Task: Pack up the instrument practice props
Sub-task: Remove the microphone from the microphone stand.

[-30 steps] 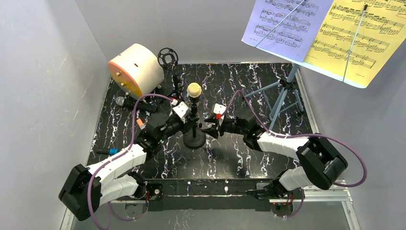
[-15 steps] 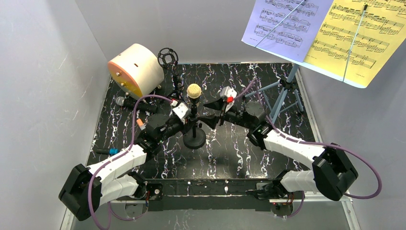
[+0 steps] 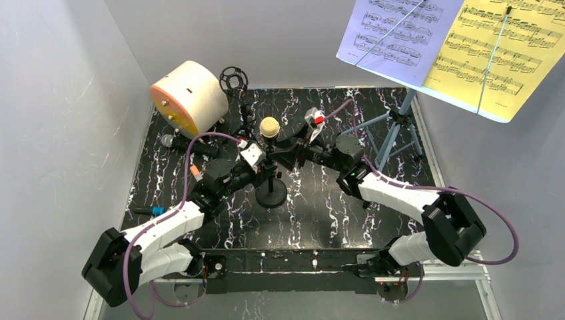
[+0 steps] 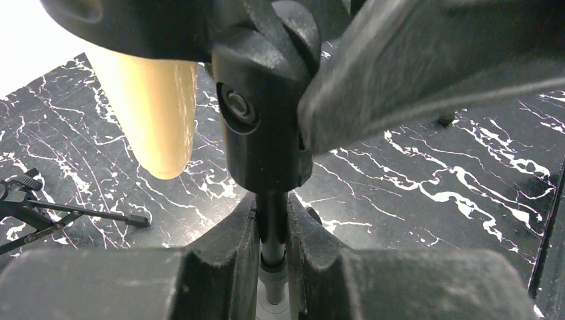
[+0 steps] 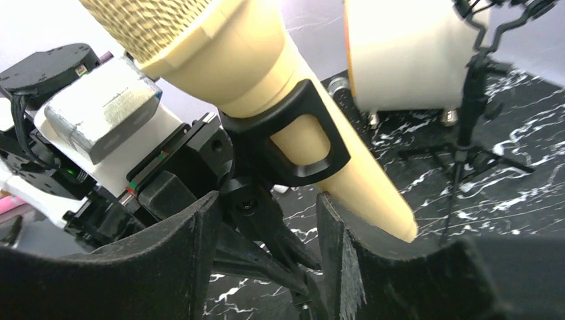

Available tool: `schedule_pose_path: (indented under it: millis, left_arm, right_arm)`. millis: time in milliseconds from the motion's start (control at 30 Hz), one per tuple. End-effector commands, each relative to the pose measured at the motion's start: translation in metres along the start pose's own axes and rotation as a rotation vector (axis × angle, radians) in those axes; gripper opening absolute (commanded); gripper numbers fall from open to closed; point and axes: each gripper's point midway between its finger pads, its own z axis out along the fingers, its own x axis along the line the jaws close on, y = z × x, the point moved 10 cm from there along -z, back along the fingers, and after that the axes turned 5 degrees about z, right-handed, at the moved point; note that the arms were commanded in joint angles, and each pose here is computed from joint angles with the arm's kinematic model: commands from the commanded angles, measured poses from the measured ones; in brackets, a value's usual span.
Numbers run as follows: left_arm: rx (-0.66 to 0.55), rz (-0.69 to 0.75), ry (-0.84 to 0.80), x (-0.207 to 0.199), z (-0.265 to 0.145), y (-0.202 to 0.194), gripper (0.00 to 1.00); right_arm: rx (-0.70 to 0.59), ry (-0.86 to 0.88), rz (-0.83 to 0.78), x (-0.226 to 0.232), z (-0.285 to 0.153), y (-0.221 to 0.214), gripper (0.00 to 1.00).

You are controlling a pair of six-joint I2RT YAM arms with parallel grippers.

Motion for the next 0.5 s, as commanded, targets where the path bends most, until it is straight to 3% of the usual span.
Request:
schedule_pose_path:
  millis: [0, 267, 467]
  left_arm:
    - [-0.047, 0.02, -0.056, -0.0053, 0.0017, 0.0064, 0.0]
    - [-0.042, 0.018, -0.075, -0.0063, 0.0035, 0.0048, 0.0]
    - [-0.048, 0.018, -0.068, -0.0063, 0.0023, 0.0065, 0.03]
  right_arm:
    - [-0.042, 0.107, 0.03, 0.014, 0.0115, 0.0132, 0.6]
    - [-0.028, 0.145, 0.009, 0.0182, 0.0169, 0.0104, 0.55]
    - [-0.009, 0.138, -0.071, 0.0133, 0.0158, 0.0052, 0.14]
